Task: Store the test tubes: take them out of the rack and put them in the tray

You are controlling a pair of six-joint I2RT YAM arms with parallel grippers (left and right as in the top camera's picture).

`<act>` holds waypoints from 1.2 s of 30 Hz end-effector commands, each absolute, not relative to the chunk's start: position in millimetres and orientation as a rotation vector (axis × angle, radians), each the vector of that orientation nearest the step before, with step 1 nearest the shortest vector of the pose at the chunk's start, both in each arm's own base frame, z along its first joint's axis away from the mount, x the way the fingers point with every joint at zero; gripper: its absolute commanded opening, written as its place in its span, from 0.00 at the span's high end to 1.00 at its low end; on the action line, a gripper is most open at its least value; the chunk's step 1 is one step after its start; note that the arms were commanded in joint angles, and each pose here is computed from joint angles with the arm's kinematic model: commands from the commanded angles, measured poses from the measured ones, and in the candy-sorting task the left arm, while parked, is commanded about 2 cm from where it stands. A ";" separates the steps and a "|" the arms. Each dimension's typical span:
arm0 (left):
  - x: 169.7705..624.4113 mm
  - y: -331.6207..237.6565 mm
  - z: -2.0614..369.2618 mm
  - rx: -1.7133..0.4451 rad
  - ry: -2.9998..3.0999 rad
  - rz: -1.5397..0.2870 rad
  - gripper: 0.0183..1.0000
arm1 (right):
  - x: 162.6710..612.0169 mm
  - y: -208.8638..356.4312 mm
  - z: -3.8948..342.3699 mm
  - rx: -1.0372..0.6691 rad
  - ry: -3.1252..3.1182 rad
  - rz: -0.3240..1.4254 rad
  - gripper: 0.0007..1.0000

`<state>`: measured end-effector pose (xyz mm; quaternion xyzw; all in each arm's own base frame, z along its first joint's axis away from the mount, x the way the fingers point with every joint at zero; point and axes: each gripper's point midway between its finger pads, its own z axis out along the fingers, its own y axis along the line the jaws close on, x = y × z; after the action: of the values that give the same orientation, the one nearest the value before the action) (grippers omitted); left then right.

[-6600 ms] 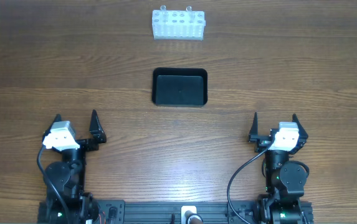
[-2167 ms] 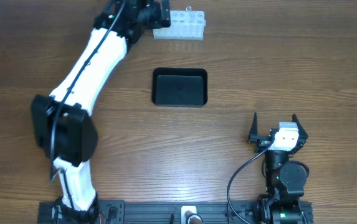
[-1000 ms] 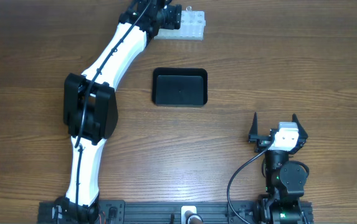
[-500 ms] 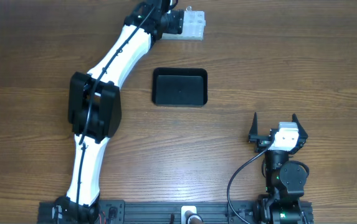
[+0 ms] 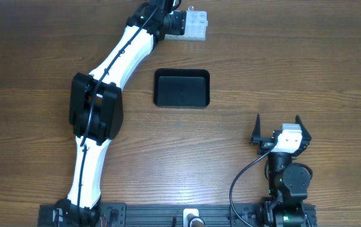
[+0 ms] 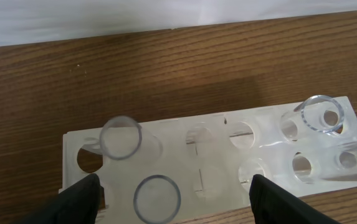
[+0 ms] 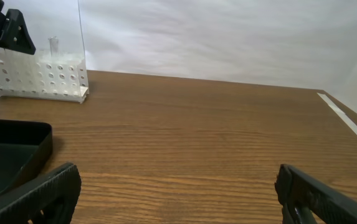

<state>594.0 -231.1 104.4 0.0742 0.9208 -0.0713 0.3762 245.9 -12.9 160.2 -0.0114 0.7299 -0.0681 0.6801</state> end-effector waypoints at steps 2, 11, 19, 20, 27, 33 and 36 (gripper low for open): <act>601.0 -232.5 112.9 0.195 2.328 -0.178 0.24 | 245.8 -10.7 158.7 -0.035 1.638 -0.146 0.01; 604.6 -231.2 121.5 0.185 2.310 -0.172 0.25 | 245.8 -10.7 158.7 -0.035 1.638 -0.146 0.01; 600.6 -227.5 116.2 0.186 2.340 -0.161 0.34 | 245.8 -10.7 158.6 -0.035 1.639 -0.146 0.01; 600.1 -226.7 115.4 0.186 2.344 -0.159 0.36 | 245.8 -10.7 158.6 -0.035 1.639 -0.146 0.01; 600.1 -223.0 114.1 0.181 2.351 -0.154 0.58 | 245.8 -10.7 158.6 -0.035 1.639 -0.146 0.01; 600.3 -222.3 114.0 0.180 2.352 -0.153 0.74 | 245.8 -10.7 158.6 -0.035 1.639 -0.146 0.01; 600.3 -222.3 114.1 0.180 2.351 -0.153 0.81 | 245.8 -10.7 158.7 -0.035 1.638 -0.146 0.01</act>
<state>594.8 -226.6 112.5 0.0724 0.9223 -0.0650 0.3741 245.9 -12.9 160.2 -0.0114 0.7299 -0.0681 0.6801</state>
